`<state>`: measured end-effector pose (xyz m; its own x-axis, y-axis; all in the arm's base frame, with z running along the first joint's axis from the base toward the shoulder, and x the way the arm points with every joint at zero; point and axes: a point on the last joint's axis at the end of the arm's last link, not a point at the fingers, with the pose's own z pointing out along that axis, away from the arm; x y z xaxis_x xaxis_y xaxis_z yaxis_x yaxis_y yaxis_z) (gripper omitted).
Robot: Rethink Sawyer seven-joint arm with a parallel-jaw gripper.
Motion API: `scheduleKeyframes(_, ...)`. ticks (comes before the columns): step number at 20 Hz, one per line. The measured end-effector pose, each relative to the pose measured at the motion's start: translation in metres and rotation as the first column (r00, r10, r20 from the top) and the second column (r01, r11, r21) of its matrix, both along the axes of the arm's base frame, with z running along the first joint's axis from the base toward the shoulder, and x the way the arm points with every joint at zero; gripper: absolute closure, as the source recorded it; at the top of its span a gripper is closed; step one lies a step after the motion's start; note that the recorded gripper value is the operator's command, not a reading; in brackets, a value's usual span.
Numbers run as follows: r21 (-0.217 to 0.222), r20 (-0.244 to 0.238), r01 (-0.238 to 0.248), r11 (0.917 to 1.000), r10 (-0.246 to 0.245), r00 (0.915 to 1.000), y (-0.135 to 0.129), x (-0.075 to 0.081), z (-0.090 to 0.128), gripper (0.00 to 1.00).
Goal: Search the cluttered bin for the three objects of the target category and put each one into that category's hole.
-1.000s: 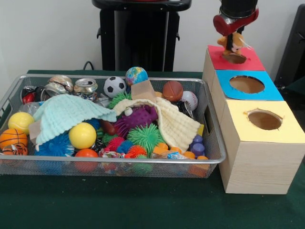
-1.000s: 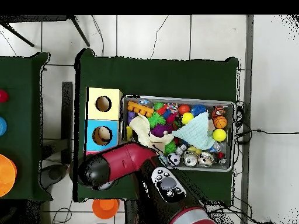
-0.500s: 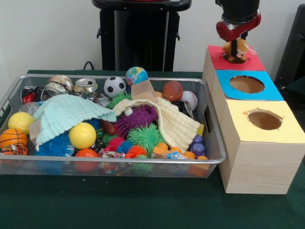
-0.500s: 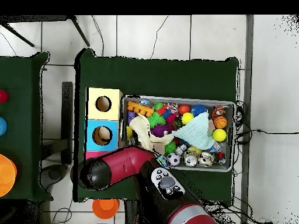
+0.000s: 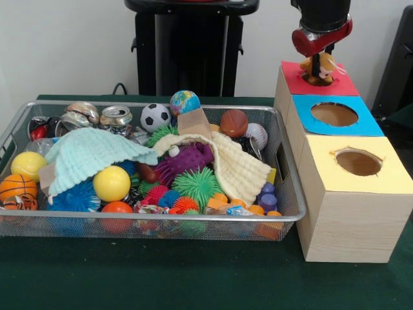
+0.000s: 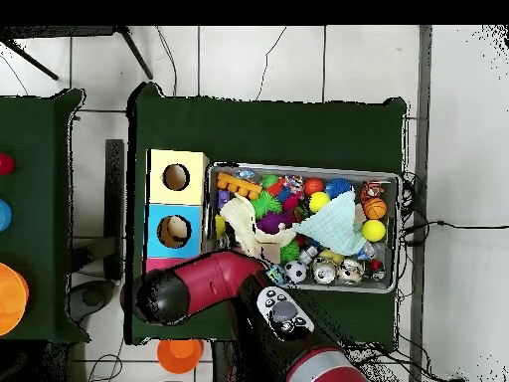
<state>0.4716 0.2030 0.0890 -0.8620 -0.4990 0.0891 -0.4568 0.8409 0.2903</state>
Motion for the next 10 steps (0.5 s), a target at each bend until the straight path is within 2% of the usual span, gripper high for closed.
scheduleKeyframes(8, 0.0, 0.001, -0.001, 1.0, 0.001, 1.0, 0.0004, -0.0002, -0.0001, 1.0)
scheduleKeyframes(9, 0.0, 0.003, -0.001, 1.0, 0.001, 1.0, 0.0008, 0.0, -0.0002, 0.0)
scheduleKeyframes(10, 0.0, 0.003, -0.001, 1.0, 0.001, 1.0, 0.0008, -0.0001, -0.0003, 0.0)
